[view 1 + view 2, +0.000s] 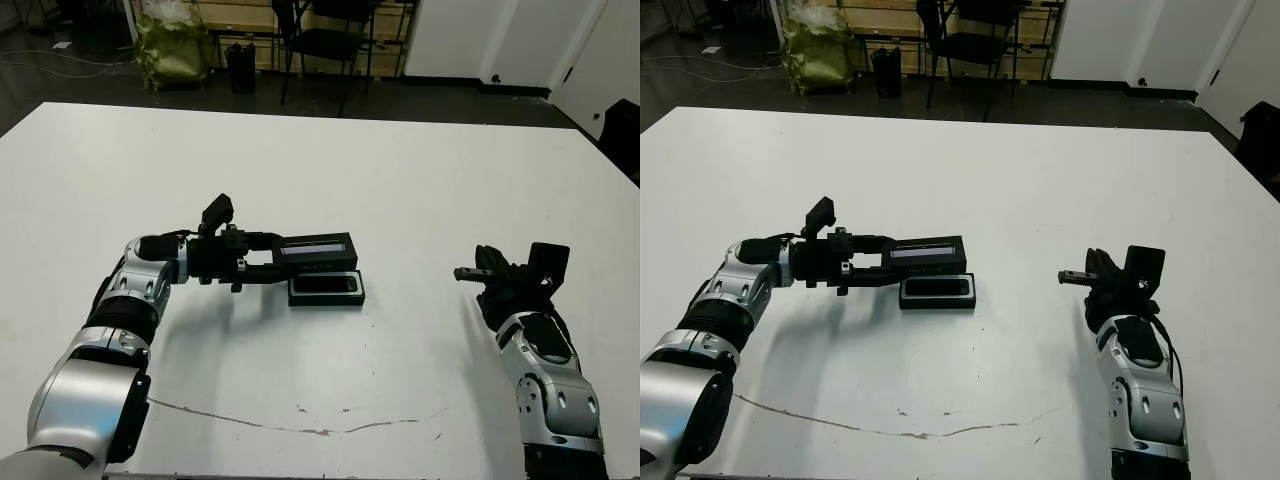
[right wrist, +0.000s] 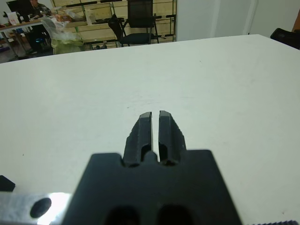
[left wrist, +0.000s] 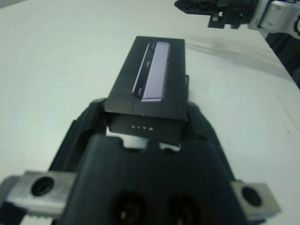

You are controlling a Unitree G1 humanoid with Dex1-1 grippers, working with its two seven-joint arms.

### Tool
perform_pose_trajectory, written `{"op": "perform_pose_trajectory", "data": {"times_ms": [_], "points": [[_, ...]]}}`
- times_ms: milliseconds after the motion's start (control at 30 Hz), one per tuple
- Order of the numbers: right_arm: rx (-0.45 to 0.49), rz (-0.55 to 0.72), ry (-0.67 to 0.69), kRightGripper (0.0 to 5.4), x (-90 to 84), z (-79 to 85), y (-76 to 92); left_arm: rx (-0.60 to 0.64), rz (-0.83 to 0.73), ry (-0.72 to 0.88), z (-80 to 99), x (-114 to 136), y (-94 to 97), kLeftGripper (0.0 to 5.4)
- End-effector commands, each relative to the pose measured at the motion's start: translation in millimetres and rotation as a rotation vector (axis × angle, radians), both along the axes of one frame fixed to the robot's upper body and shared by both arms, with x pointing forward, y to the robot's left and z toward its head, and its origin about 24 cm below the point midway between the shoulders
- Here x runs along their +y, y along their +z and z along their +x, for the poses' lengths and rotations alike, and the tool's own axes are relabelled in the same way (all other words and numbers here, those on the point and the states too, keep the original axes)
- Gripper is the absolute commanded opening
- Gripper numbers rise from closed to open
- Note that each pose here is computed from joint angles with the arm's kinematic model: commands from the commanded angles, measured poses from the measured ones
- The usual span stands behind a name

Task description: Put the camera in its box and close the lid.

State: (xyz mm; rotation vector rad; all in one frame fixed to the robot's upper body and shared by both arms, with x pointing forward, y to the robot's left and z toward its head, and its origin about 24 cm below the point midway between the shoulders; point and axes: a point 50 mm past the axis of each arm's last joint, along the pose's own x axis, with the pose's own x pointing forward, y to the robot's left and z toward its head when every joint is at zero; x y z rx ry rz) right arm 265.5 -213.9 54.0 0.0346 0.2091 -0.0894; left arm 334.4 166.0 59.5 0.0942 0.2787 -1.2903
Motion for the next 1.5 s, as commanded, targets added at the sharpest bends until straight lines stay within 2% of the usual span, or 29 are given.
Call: {"op": "perform_pose_trajectory", "data": {"times_ms": [33, 267, 467, 633, 800, 967, 1133, 1500], "points": [[0.018, -0.007, -0.008, 0.0, -5.5, -0.4, -4.7, -0.004, 0.038, -0.023, 1.8, 3, 3.6, 2.58], [0.021, 0.03, -0.016, 0.0, -6.6, -0.4, -8.2, 0.018, 0.064, -0.052, 1.4, 3, 3.3, 2.58], [0.046, 0.024, -0.024, 0.0, -7.6, 1.0, -9.5, 0.024, 0.099, -0.081, 0.7, 3, 3.0, 2.58], [0.021, -0.011, -0.009, 0.0, -8.0, 0.5, -7.6, 0.039, 0.105, -0.073, 0.5, 2, 0.7, 2.58], [0.0, -0.02, -0.006, 0.0, -2.5, -1.5, 2.7, 0.013, 0.117, -0.065, 0.2, -7, -4.8, 2.58], [0.002, 0.008, -0.007, 0.0, -4.2, -1.5, 0.5, 0.005, 0.099, -0.049, -1.6, -15, -12.8, 2.58], [0.018, -0.015, -0.015, 0.0, -4.5, -1.2, 1.8, -0.03, 0.107, -0.056, -2.8, -21, -15.7, 2.58], [0.011, -0.001, -0.01, 0.0, -5.1, -0.6, -1.4, -0.046, 0.127, -0.085, -4.6, -18, -15.6, 2.58]]}}
